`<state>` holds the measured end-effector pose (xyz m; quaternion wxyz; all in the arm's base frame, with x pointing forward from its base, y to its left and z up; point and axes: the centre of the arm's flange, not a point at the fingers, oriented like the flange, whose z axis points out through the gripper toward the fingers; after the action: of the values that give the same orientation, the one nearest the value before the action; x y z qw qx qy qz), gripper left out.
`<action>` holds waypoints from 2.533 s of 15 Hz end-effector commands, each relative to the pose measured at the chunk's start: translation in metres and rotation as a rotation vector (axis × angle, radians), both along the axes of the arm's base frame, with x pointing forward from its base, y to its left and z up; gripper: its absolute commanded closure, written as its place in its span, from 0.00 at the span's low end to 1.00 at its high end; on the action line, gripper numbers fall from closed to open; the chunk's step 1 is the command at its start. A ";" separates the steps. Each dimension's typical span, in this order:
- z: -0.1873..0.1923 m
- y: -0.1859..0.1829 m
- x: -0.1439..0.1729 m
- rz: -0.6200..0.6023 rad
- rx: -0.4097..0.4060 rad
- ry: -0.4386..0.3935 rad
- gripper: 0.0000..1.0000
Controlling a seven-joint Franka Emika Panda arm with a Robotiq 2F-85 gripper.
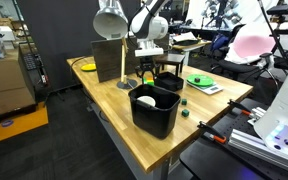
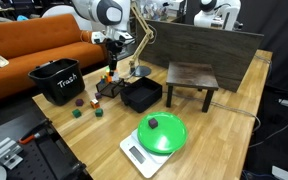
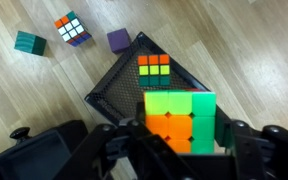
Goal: Take the rubik's cube from the black basket and put it on the table
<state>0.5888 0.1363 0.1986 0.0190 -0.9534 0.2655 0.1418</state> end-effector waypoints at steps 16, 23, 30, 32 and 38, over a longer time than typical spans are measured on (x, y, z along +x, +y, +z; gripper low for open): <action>0.048 -0.061 -0.053 -0.030 -0.110 -0.056 0.64; 0.045 -0.083 -0.139 -0.183 -0.115 0.042 0.64; 0.041 -0.082 -0.130 -0.160 -0.129 0.061 0.39; 0.041 -0.082 -0.130 -0.160 -0.128 0.060 0.39; 0.005 -0.144 -0.146 -0.213 -0.126 0.104 0.64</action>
<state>0.4526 0.0243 0.2181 -0.0458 -0.9158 0.3619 0.1679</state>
